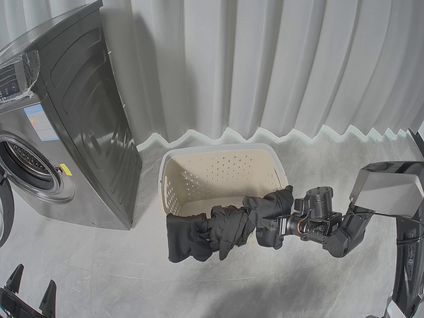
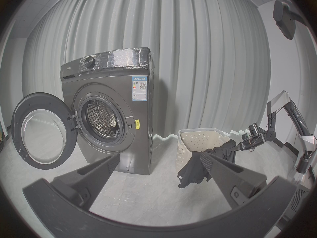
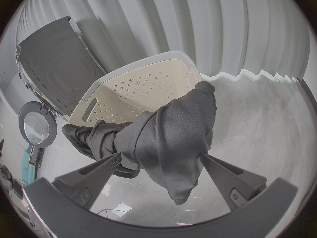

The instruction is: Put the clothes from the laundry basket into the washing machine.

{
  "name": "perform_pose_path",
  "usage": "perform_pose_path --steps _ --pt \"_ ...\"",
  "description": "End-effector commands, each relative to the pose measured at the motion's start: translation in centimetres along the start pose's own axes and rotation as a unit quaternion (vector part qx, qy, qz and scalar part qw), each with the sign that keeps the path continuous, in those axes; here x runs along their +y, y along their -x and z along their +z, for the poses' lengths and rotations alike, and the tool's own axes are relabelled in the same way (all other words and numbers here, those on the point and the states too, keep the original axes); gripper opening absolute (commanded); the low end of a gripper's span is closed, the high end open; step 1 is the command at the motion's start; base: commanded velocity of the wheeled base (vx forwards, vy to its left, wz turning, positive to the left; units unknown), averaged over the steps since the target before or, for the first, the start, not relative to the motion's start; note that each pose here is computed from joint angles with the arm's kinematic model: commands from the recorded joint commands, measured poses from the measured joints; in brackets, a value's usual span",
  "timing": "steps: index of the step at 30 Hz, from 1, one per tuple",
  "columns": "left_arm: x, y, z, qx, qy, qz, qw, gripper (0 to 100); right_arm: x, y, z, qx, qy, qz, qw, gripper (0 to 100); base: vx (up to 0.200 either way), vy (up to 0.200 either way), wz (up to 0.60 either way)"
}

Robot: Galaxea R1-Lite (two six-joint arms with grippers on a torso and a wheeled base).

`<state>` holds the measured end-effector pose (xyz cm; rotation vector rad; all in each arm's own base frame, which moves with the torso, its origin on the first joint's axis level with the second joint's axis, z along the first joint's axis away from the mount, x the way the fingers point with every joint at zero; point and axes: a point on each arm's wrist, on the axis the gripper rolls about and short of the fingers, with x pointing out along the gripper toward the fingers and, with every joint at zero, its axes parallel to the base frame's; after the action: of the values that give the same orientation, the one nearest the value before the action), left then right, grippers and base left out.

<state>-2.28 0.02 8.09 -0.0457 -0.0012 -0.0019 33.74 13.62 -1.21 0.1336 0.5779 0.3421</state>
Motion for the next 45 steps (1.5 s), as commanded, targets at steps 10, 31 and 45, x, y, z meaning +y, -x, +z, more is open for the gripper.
perform_pose_path --steps 10,31,45 --pt "0.0 0.0 -0.4 -0.001 0.001 0.0 1.0 100 -0.1 -1.1 -0.5 -0.024 0.003 0.007 0.9997 0 0.0 0.0 0.0" --pt "0.0 0.0 -0.4 -0.001 0.0 0.0 1.0 100 3.3 10.1 4.8 -0.163 0.019 0.066 0.9842 0 0.0 0.0 0.0" --pt "0.0 0.0 -0.4 -0.001 0.0 0.0 1.0 100 8.6 21.1 9.3 -0.331 0.054 0.14 0.9315 0 0.0 0.0 0.0"
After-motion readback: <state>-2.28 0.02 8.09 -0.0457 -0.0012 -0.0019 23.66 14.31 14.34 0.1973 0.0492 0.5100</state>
